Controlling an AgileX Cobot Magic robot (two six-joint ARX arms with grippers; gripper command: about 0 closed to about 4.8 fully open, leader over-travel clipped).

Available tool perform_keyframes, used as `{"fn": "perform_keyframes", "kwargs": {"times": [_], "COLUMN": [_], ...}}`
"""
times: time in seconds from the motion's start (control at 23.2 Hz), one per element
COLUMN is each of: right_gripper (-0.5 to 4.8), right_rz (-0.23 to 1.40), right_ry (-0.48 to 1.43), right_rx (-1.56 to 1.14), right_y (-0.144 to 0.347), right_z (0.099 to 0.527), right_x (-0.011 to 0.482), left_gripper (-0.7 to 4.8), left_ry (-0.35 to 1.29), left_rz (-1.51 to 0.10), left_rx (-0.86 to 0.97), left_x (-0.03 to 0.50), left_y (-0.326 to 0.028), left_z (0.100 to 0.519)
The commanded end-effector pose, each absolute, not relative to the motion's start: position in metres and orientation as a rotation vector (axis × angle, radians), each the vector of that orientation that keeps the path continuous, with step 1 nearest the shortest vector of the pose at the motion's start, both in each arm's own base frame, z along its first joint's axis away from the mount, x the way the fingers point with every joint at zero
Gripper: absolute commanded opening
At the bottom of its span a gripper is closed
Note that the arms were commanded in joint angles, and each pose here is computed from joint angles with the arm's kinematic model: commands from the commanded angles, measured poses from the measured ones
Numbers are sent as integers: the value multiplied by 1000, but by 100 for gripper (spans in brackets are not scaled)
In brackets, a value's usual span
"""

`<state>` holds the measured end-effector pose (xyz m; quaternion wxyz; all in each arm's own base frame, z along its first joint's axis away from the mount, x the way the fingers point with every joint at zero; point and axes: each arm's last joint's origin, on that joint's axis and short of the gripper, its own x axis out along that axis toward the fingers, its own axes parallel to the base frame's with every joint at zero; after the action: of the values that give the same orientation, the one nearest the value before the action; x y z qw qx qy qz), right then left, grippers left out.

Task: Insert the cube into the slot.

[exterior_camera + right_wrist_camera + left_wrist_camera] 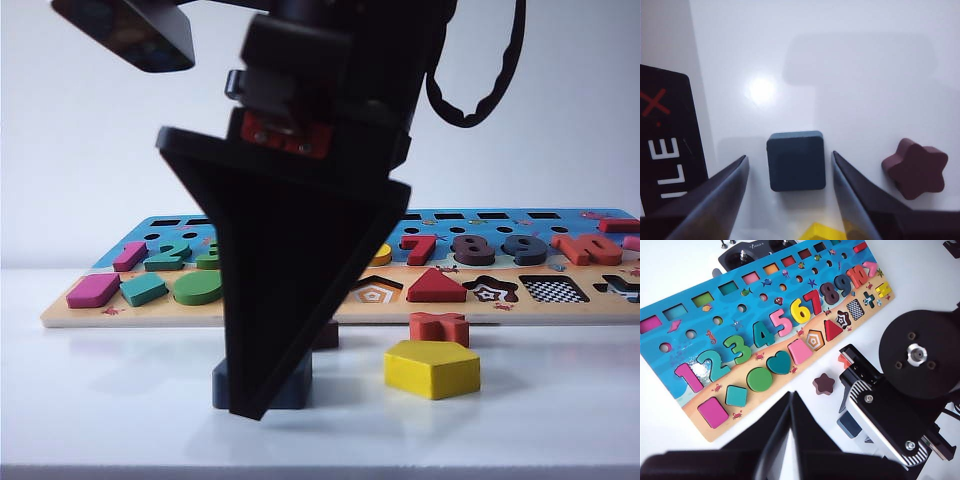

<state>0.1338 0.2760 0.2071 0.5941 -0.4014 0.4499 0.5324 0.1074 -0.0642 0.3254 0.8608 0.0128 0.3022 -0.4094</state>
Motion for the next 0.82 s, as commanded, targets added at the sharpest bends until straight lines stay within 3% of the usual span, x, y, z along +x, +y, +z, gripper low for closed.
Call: {"fn": "perform_keyframes", "kwargs": {"times": [0.04,0.43,0.82], "right_gripper": [286,225,120], "right_rz": [1236,1235,1196], "right_ry": [1031,1029,1028], "right_rx": [-926,-925,-909], "right_y": [277,277,276], "right_z": [209,209,212], "right_x": [134,134,135], "left_gripper": [10,10,10], "left_ry": [609,609,609], "left_rz": [-867,-866,-867], "left_rx": [29,29,29], "left_x": [108,108,108], "left_y": [-65,-65,-65], "left_z": [328,328,328]}}
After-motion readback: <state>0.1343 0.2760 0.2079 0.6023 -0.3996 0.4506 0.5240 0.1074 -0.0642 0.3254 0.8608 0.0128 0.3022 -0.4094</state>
